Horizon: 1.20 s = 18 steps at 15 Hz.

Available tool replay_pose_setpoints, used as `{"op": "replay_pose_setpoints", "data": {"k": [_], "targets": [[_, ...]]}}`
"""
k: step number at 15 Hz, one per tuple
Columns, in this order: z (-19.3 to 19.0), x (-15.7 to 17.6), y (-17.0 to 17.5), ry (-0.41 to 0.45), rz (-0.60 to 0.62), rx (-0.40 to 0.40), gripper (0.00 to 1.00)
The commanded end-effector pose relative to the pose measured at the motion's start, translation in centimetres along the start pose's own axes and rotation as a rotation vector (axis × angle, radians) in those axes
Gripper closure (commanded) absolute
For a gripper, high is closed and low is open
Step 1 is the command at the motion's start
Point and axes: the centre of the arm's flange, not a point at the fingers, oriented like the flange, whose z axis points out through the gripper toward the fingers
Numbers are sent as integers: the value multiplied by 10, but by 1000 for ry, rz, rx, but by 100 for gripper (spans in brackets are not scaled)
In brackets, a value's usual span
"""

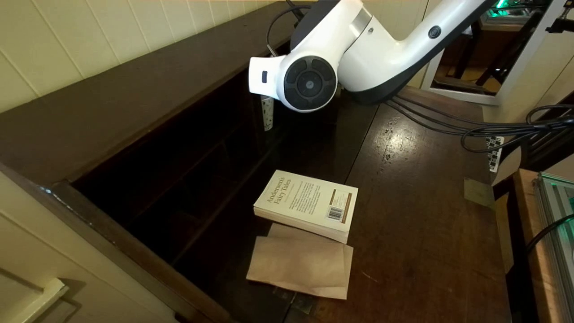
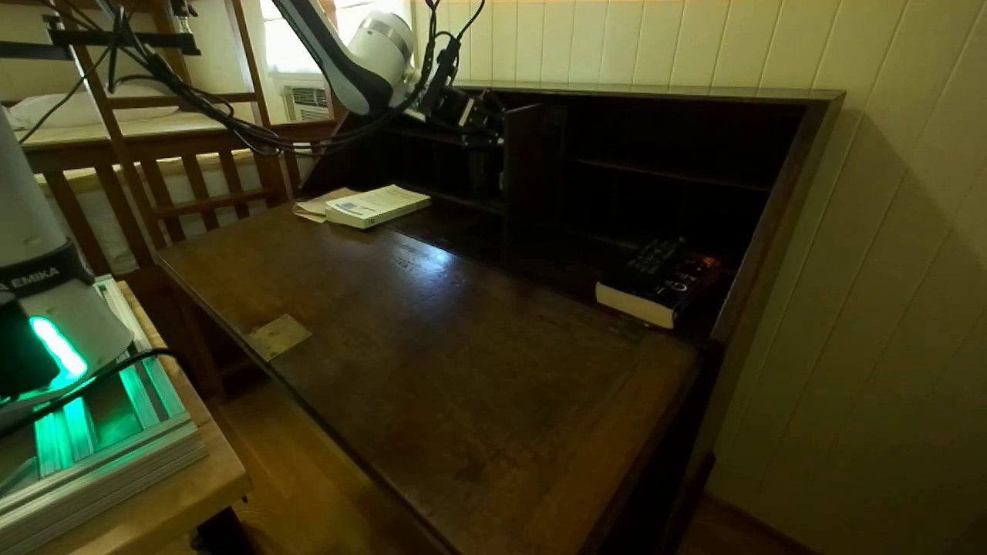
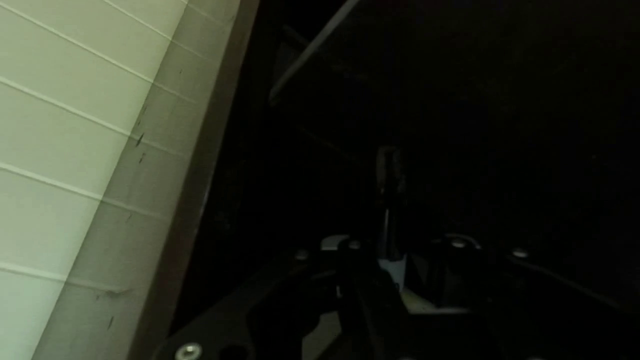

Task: Put the marker inside the paper cup, pick up the paper cup and put it at the top

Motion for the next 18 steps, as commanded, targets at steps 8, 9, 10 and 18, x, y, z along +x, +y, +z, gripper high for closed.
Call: {"op": "replay_pose_setpoints", "data": {"k": [8, 9, 10, 18], "targets": [[8, 9, -6, 34, -49, -69, 94], [10, 9, -6, 34, -51, -71, 94], [11, 9, -7, 34, -55, -70, 94], [19, 14, -15, 82, -69, -72, 94]]}}
